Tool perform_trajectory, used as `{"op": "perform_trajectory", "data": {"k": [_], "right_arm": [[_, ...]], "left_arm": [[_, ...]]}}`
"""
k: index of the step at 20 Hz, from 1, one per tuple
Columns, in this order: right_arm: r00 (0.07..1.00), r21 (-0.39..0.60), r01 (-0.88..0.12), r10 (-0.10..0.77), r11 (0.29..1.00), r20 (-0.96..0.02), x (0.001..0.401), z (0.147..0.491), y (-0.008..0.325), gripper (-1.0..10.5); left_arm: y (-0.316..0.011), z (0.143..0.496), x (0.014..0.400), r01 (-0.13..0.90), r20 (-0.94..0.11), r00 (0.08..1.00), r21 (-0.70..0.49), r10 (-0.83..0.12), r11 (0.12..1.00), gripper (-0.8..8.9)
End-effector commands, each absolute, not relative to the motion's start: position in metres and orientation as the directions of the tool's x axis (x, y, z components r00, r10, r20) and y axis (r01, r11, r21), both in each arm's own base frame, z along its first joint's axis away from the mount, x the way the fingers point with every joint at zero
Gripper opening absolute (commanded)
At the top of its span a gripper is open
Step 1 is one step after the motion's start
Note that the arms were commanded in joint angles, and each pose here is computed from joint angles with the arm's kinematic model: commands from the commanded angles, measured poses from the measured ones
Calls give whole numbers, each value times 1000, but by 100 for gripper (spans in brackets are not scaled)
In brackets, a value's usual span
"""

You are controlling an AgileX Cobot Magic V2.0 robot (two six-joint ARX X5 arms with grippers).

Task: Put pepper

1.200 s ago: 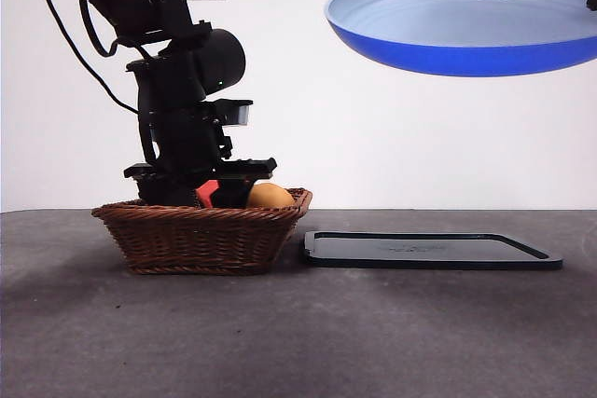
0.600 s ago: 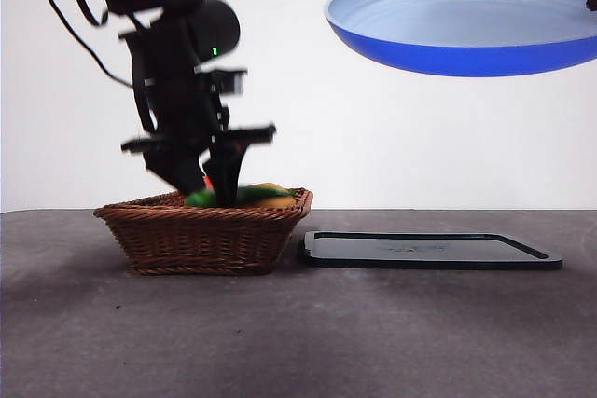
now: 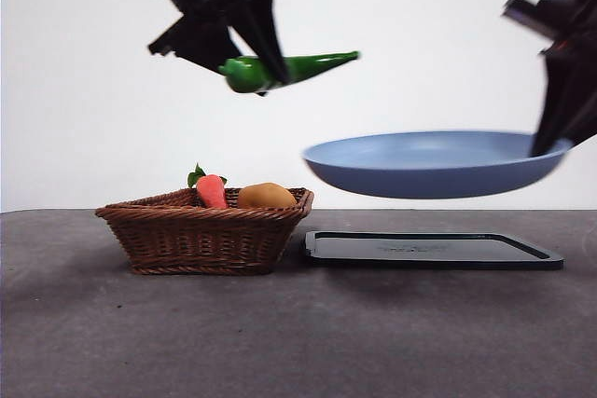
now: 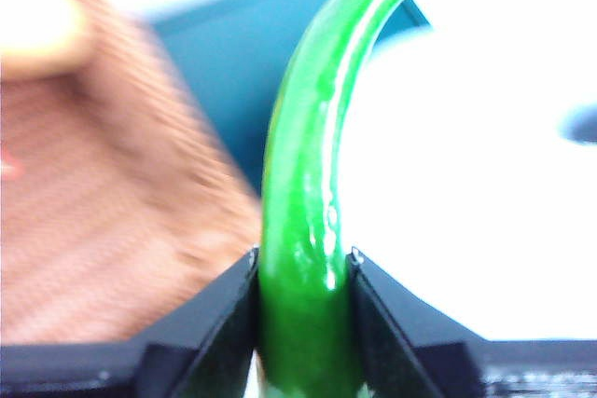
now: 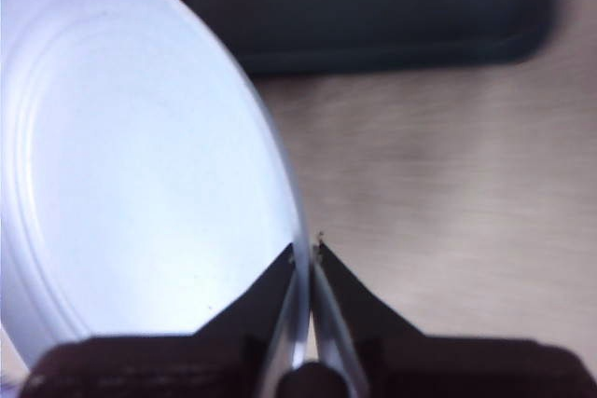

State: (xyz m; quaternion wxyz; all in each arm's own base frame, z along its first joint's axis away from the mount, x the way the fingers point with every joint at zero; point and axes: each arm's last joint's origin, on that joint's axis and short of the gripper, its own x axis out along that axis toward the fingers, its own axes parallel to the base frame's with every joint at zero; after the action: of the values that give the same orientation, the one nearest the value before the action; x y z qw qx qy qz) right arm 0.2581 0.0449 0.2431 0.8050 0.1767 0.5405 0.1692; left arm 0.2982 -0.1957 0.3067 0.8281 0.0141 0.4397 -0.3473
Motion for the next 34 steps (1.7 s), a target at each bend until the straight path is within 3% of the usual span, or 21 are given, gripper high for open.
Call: {"op": "perform_trajectory", "data": {"k": [1,8,15,20,28,34], "right_arm": [[362,530,-38,505,847,-783,268,243,50,6],[340,534,-37,513,845,-788,266,242,53,6],[330,531,-57,518,846,-789,265,242,58,6],[327,529,-59,517,847,-791,265,242,57,6],[337,524,-45,507,850,-794,266,242,53,6],[460,547,52,466,835,-756,280,243,24,5]], "left_arm": [[-218,297,294,636,-757,315,-279,-572,719,122],[-266,255,287,696,-822,294,-166,-488,699,122],[-271,243,290,695,-836,281,-161,-472,701,141],[-270,243,288,694,-842,268,-168,-468,700,249],[-250,298,267,707,-776,343,-157,-529,689,249],[-219,352,233,725,-707,403,-141,-581,674,247]]}}
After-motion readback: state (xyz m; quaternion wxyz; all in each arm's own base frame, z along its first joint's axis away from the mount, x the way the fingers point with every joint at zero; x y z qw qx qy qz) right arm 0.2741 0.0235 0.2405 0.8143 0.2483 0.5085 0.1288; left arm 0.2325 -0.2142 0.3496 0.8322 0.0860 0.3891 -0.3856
